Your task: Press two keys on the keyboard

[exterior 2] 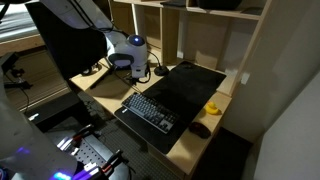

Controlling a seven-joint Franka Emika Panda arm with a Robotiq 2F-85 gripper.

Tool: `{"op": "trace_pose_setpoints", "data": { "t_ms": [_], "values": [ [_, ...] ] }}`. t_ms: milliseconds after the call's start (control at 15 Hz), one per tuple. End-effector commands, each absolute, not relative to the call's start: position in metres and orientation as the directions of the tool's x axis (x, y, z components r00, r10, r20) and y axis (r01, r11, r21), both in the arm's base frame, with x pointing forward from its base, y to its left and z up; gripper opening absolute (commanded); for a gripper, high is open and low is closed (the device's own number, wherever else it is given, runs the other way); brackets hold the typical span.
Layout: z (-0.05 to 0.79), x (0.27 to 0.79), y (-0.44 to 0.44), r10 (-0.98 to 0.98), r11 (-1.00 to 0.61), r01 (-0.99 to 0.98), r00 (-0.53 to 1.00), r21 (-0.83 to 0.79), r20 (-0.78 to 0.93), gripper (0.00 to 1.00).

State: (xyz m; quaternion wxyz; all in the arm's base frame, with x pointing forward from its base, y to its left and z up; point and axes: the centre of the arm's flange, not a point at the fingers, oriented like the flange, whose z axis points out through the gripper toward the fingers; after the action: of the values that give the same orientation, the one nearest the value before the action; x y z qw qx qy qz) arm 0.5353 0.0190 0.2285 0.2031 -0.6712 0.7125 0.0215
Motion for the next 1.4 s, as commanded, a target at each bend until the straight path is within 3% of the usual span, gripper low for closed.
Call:
{"op": "trace_pose_setpoints", "data": {
  "t_ms": [0, 867, 1200, 1333],
  "values": [
    [0.230, 0.535, 0.019, -0.948, 0.098, -0.965, -0.016, -0.243, -0.318, 1.00],
    [0.228, 0.532, 0.018, -0.949, 0.099, -0.966, -0.019, -0.240, -0.315, 1.00],
    [0.157, 0.534, 0.024, -0.937, 0.147, -0.970, -0.073, -0.195, -0.341, 1.00],
    [0.171, 0.527, 0.025, -0.938, 0.146, -0.974, -0.080, -0.173, -0.338, 1.00]
  ]
}}
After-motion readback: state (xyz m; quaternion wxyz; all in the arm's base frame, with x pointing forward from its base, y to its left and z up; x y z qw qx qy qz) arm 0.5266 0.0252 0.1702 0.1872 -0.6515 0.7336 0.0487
